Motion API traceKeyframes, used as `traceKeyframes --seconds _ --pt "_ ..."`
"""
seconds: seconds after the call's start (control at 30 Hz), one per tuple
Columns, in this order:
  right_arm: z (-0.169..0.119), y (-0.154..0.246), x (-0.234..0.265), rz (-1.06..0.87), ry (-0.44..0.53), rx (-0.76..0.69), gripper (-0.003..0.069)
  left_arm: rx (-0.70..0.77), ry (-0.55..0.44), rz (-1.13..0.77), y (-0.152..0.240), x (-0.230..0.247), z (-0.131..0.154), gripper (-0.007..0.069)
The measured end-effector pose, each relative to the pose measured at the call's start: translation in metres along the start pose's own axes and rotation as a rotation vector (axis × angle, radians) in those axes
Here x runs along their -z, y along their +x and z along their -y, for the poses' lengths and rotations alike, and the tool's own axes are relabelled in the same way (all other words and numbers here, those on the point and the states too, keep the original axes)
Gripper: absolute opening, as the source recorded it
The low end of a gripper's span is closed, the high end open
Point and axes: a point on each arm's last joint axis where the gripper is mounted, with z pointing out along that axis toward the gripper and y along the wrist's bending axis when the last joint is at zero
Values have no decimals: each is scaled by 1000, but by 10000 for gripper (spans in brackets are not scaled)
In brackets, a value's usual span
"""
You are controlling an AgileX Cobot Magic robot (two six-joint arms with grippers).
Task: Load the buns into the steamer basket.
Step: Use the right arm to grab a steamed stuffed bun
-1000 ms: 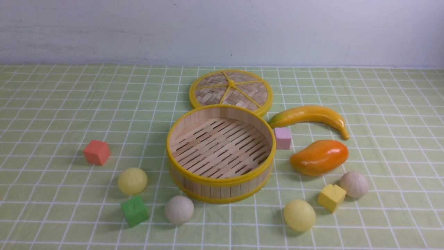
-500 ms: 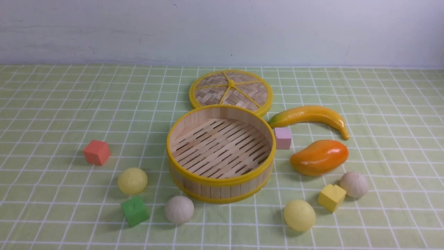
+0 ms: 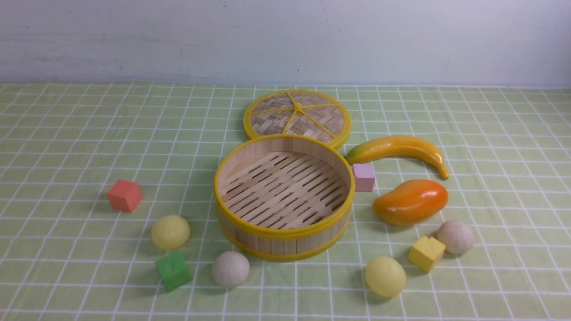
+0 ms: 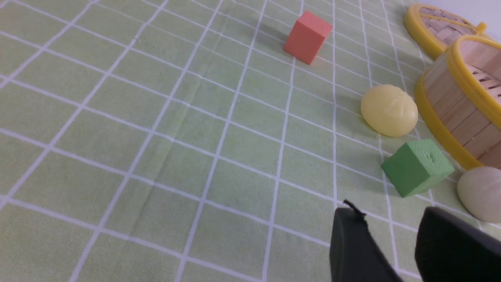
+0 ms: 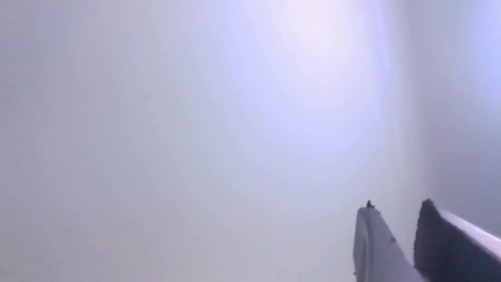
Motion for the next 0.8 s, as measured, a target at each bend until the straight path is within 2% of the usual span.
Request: traceKeyframes --seconds 0.17,0.33,0.63,0.8 --pt "-1 -2 0 24 -12 -103 183 0 0 0 0 0 0 238" --pt "2 0 -4 -198 65 -258 193 -1 2 -1 0 0 0 238" --pt "4 -46 -25 -350 179 -243 205 -34 96 -42 2 0 5 238" --pt "6 -64 -58 -482 242 -250 211 -35 97 -42 2 0 5 238"
